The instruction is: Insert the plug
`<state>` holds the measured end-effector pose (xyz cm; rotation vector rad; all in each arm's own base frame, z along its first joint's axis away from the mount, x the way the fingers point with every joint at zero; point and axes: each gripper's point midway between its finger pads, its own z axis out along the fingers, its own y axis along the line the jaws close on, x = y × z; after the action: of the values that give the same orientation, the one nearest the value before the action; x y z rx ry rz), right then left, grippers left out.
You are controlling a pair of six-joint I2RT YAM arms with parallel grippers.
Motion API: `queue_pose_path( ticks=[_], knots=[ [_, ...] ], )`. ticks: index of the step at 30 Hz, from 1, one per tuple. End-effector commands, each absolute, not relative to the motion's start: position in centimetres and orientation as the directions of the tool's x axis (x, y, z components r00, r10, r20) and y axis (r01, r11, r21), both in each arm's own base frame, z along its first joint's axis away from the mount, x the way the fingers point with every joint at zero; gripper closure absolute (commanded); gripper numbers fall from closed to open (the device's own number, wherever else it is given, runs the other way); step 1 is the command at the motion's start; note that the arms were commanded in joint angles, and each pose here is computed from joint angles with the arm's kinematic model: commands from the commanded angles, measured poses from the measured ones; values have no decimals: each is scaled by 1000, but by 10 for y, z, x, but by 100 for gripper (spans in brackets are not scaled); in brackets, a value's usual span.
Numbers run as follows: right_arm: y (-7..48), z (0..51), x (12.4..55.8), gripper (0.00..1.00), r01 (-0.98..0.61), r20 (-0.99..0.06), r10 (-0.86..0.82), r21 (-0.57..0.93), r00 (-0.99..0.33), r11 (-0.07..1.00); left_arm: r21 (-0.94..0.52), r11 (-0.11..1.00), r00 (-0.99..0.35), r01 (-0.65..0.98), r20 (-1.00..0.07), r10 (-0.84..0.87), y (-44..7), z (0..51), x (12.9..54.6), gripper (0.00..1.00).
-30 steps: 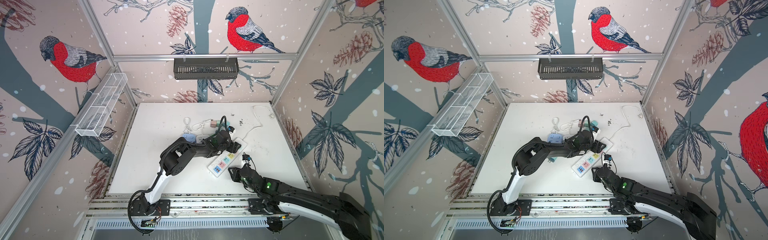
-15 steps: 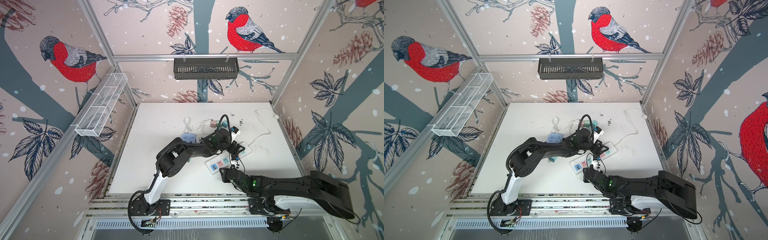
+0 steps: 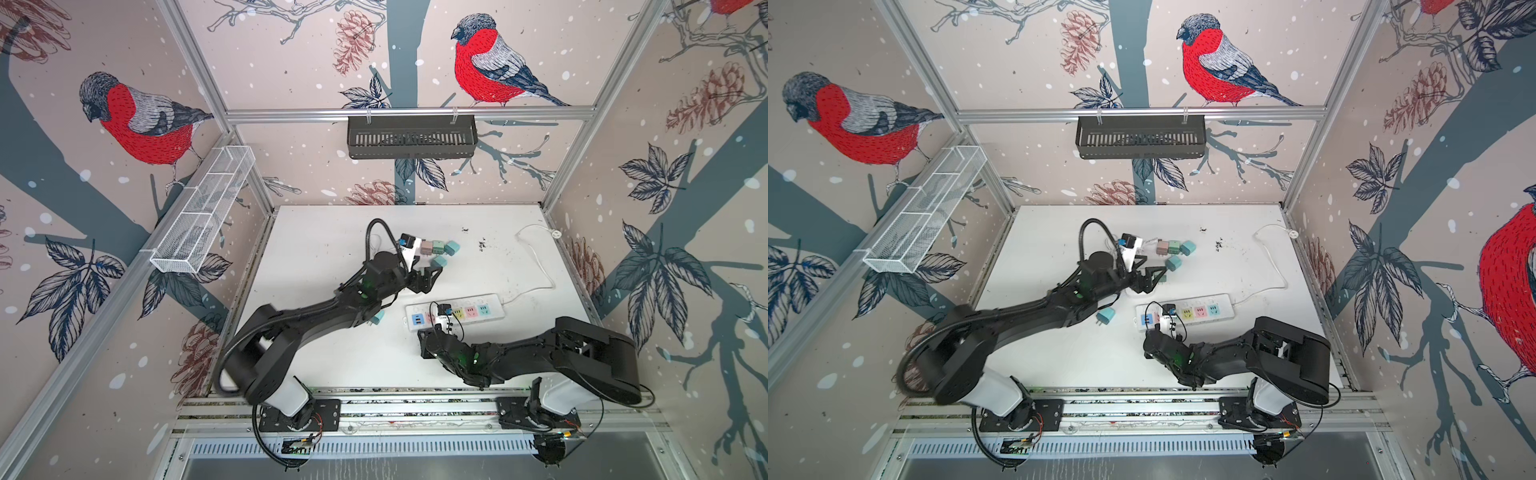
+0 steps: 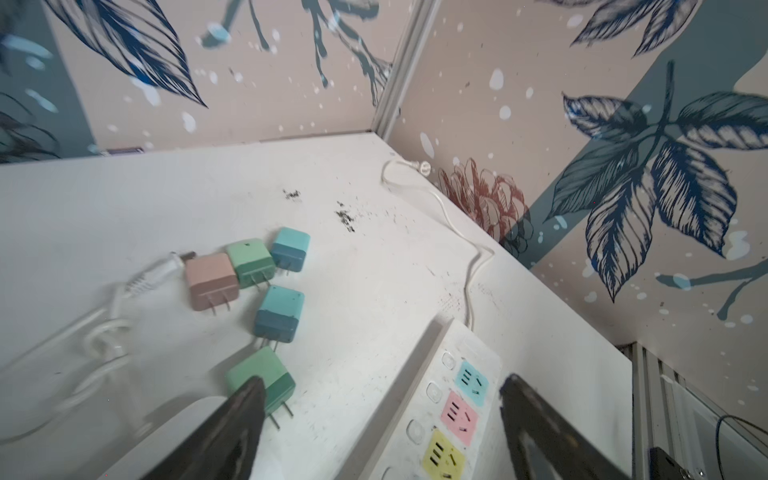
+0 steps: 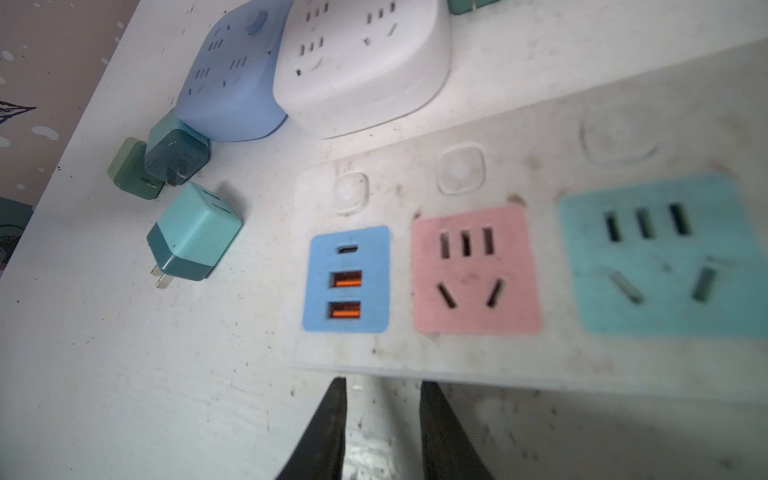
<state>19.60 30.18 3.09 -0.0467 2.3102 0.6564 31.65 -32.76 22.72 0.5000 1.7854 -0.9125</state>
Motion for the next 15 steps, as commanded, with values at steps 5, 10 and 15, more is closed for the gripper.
queue_pose_path(
  ticks=[5,10,15],
  knots=[
    [332,78,220,65,-323,-748,111,409,-654,854,-290,835,-131,467,-957,-260,-205,281,287,4],
    [312,137,241,58,-307,-801,195,424,-566,852,-314,896,-47,315,-948,-316,-137,279,257,3],
    [245,198,277,47,-169,-833,319,431,-452,886,-333,899,-53,285,-942,-333,-119,260,244,3]
  ],
)
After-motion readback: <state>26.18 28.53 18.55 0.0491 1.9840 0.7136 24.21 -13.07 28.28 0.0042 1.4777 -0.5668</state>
